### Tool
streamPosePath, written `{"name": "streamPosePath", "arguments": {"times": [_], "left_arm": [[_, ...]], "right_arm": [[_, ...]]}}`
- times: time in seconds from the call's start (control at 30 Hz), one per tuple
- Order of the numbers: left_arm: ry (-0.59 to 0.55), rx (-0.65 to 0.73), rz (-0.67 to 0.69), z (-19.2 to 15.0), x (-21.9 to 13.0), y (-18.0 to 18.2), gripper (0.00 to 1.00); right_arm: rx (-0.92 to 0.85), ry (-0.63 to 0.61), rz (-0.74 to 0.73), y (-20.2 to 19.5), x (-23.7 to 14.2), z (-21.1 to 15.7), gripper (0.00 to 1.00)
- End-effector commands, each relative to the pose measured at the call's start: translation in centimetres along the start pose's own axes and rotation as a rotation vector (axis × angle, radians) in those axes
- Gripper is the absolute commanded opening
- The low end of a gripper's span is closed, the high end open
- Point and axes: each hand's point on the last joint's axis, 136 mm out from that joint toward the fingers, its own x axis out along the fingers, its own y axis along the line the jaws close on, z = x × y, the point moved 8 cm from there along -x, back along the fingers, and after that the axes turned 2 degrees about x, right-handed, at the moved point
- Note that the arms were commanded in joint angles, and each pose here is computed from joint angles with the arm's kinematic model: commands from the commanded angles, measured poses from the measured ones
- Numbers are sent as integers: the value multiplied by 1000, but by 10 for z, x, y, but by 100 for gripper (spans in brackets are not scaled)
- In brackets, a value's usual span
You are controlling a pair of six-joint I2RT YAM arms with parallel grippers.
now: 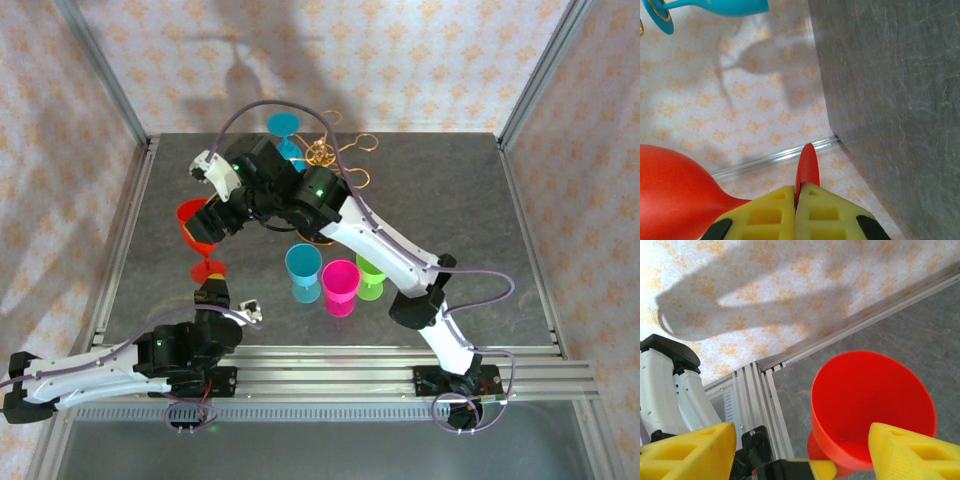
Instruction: Take the wine glass off the wine glass rack
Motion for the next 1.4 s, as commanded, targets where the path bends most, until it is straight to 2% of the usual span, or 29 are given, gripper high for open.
{"name": "streamPosePath", "arguments": {"times": [0.0,0.47,0.77,0.87,1.03,1.17,1.37], "left_arm": [[1,40,1,0,-1,-2,0],[-5,70,7,6,-1,1,0],[-3,80,13,9,-1,3,0],[-4,78,14,10,-1,3,0],[-2,83,11,9,-1,2,0],[-2,83,11,8,-1,2,0],[-4,67,15,7,-1,3,0]], "right_arm": [[-77,-61,38,3,3,11,71],[-174,85,16,-7,20,-16,71],[-239,214,-8,-9,19,-38,66],[-246,236,2,-9,18,-42,61],[-247,276,26,-9,21,-49,40],[-233,313,47,-9,23,-56,35],[-220,358,78,-8,26,-65,34]]}}
